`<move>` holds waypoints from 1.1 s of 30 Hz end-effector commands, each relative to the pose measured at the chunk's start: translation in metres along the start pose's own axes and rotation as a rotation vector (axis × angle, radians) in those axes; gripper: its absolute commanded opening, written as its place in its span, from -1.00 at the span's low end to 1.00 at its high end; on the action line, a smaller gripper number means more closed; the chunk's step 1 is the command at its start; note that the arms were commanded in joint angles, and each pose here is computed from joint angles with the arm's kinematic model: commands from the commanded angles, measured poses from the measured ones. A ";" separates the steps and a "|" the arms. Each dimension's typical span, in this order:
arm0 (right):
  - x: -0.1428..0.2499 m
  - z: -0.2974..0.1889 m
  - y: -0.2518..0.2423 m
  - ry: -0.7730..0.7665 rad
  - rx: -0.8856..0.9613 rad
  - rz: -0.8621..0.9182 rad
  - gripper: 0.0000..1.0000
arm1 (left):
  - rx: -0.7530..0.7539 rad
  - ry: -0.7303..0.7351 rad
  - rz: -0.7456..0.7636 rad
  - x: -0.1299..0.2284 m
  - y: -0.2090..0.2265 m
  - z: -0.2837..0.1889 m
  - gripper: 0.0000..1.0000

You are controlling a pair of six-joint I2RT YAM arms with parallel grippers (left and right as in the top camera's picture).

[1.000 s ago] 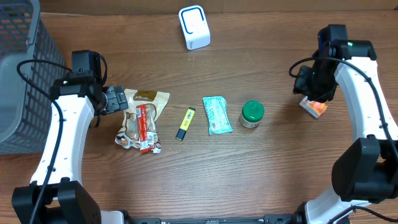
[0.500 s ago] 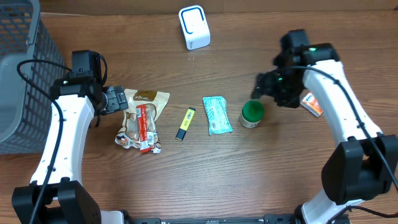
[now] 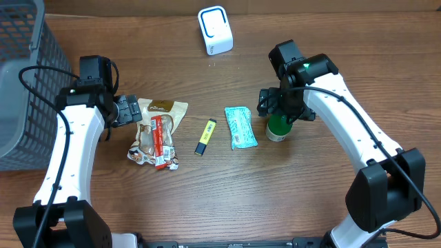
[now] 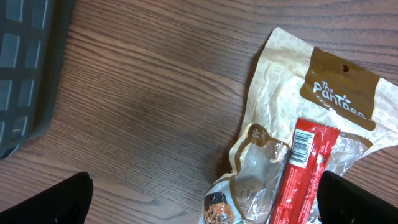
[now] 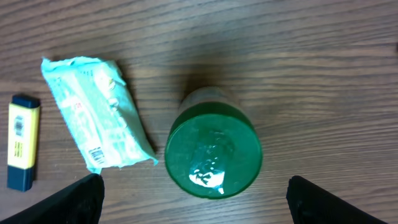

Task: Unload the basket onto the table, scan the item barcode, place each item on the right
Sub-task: 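Move the right gripper to the green-lidded jar and grasp it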

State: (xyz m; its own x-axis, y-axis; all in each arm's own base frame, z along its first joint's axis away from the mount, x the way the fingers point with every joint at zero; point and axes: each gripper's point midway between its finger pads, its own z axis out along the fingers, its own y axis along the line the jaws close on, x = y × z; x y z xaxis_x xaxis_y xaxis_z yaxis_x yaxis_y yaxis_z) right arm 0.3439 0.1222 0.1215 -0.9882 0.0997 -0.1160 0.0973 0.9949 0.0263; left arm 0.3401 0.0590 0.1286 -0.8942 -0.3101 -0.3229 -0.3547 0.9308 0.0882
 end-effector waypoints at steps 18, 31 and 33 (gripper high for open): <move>0.009 0.081 -0.009 -0.072 0.007 -0.046 0.80 | -0.011 -0.001 -0.007 -0.002 0.002 0.001 1.00; 0.011 0.084 -0.013 -0.071 0.022 -0.045 0.62 | -0.012 -0.001 -0.007 -0.002 0.002 0.001 1.00; 0.011 0.084 -0.013 -0.072 0.022 -0.045 0.63 | -0.011 -0.001 -0.007 -0.002 0.002 0.001 1.00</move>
State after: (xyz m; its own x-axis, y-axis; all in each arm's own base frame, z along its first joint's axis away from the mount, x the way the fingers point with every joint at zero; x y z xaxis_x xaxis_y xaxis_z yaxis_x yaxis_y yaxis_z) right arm 0.3407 0.1140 0.0351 -0.9829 0.0570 -0.1749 0.0569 0.9984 0.0052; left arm 0.3401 0.0590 0.1286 -0.8942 -0.3101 -0.3229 -0.3547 0.9308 0.0882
